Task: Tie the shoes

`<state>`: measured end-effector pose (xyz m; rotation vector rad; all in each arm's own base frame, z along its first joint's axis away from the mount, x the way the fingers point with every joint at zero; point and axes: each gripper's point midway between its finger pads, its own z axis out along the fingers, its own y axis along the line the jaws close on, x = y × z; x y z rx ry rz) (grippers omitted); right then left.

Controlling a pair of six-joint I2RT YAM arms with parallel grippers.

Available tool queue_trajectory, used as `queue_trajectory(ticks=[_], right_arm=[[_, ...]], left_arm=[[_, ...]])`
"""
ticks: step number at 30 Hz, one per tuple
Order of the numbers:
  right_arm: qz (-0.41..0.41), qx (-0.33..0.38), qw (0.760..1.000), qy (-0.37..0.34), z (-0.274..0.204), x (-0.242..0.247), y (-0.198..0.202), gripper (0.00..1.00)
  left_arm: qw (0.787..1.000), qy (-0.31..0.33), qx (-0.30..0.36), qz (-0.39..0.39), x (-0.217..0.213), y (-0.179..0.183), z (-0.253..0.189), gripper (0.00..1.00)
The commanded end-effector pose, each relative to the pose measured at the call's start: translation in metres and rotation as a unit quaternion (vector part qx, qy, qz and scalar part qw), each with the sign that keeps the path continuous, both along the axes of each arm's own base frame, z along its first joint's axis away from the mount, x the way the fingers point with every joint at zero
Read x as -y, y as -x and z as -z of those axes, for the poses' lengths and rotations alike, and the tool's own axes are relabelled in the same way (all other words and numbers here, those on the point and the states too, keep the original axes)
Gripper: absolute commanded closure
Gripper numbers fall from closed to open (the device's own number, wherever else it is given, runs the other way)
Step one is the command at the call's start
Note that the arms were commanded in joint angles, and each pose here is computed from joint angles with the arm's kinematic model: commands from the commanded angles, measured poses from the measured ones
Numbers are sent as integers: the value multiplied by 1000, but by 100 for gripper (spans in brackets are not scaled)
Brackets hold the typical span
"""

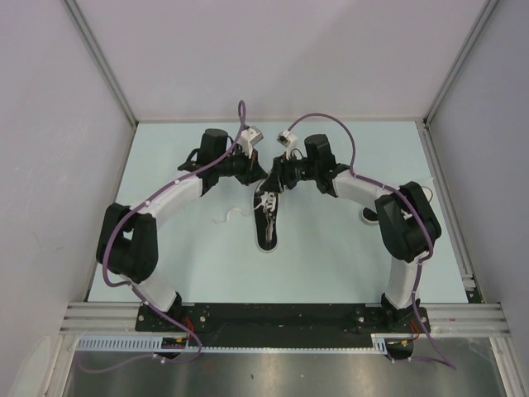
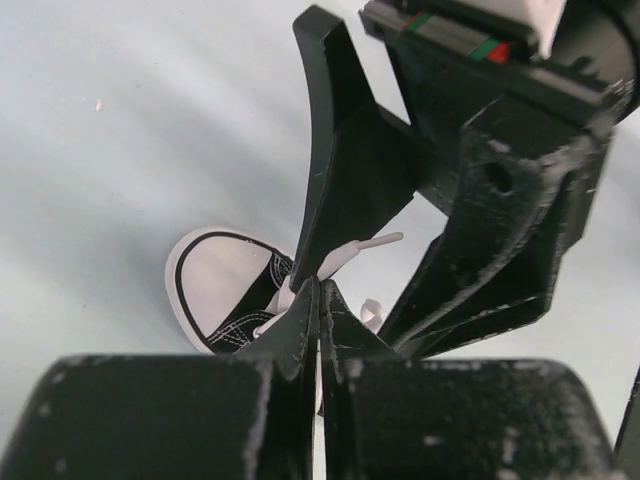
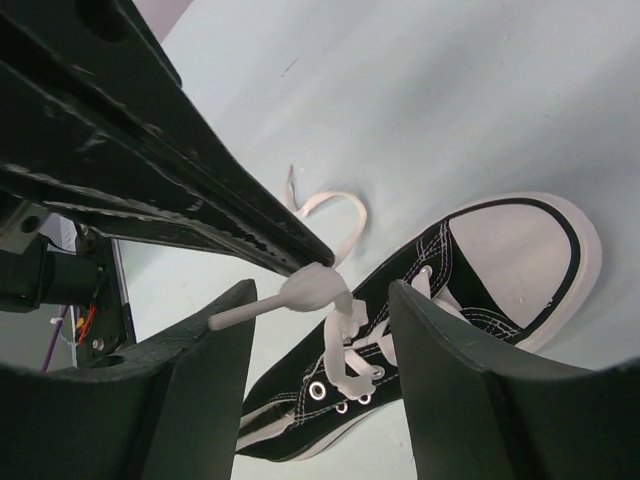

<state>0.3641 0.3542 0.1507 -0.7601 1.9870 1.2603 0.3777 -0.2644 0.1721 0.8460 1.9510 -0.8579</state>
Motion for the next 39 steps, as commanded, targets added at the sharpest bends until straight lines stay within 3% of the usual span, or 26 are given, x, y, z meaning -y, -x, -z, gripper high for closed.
queue_trajectory(ticks=[1, 3, 6, 7, 8, 9, 10, 13, 16, 19, 29, 34, 39], right_arm=[[2, 6, 1000, -15, -7, -3, -5, 42], [3, 5, 1000, -13, -6, -2, -6, 52], [5, 6, 1000, -17, -8, -1, -5, 82], [8, 6, 1000, -18, -9, 0, -5, 97], [10, 2, 1000, -19, -9, 1, -5, 100], [13, 5, 1000, -21, -15, 3, -4, 100], [16, 3, 1000, -21, -15, 7, -4, 100], [24, 8, 999, -22, -25, 16, -4, 100], [36, 11, 999, -24, -31, 29, -8, 100], [42, 13, 999, -29, -38, 38, -10, 100], [47, 7, 999, -20, -47, 57, -6, 100], [43, 4, 999, -4, -41, 67, -2, 100], [42, -1, 999, 4, -40, 75, 5, 100]], left_arm=[[998, 51, 46, 8, 8, -3, -55, 100], [998, 51, 44, 9, 8, -3, -54, 100], [998, 47, 47, 8, 7, -3, -54, 100], [998, 47, 45, 8, 6, -3, -54, 100], [998, 43, 47, 8, 3, -1, -56, 96], [998, 40, 49, 4, -3, -2, -56, 89], [998, 39, 46, 6, -8, 1, -57, 71], [998, 20, 64, 2, -39, 6, -52, 47], [996, -3, 89, 10, -71, 14, -43, 38], [991, -58, 106, 51, -84, 31, -18, 36], [970, -129, 139, 155, -67, 53, 36, 28], [959, -160, 169, 160, -55, 38, 46, 29], [958, -184, 146, 164, -46, 27, 66, 29]])
